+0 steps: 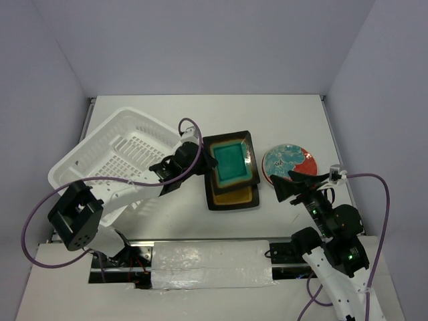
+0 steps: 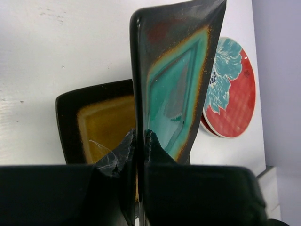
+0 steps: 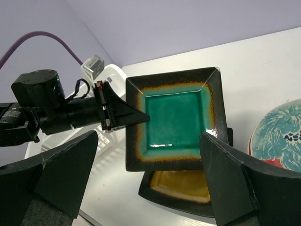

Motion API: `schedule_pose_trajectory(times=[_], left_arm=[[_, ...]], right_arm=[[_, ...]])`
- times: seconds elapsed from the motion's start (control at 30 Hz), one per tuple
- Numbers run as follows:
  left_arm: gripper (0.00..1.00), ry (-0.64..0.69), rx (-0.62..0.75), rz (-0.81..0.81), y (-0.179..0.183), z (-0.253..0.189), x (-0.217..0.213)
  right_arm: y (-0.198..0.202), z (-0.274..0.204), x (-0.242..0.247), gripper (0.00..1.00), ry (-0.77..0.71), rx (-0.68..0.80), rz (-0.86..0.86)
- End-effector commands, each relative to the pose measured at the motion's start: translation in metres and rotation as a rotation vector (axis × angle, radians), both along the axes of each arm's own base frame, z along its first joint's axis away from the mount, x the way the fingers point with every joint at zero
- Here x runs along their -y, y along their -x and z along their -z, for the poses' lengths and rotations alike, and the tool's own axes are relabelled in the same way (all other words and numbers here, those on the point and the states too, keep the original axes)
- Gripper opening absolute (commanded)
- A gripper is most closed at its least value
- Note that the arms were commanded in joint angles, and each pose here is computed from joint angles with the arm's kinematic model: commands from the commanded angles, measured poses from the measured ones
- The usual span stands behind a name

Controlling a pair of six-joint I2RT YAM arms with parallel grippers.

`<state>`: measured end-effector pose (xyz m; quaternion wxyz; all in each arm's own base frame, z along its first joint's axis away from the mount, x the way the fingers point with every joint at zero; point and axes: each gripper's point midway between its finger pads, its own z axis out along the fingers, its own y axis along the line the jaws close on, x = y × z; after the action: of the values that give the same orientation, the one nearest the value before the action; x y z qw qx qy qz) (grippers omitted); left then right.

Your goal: Unload the plates from the dish rack

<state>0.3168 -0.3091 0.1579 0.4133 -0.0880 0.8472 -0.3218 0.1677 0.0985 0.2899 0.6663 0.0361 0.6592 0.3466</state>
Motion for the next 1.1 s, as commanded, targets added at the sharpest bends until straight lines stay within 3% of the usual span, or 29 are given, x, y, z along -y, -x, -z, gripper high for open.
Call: schedule_pose_trajectory(times=[0.0, 1.07], left_arm=[[0.0, 0.308, 0.172, 0.018, -0.011, -0.091, 0.026], [0.0, 0.152, -0.075, 0.132, 0.013, 0.023, 0.013]], right_arm=[[0.009, -0.021, 0.002, 0.95, -0.009, 0.062, -0.009], [0.01, -0.021, 0.001, 0.94, -0.005, 0.07, -0.017]])
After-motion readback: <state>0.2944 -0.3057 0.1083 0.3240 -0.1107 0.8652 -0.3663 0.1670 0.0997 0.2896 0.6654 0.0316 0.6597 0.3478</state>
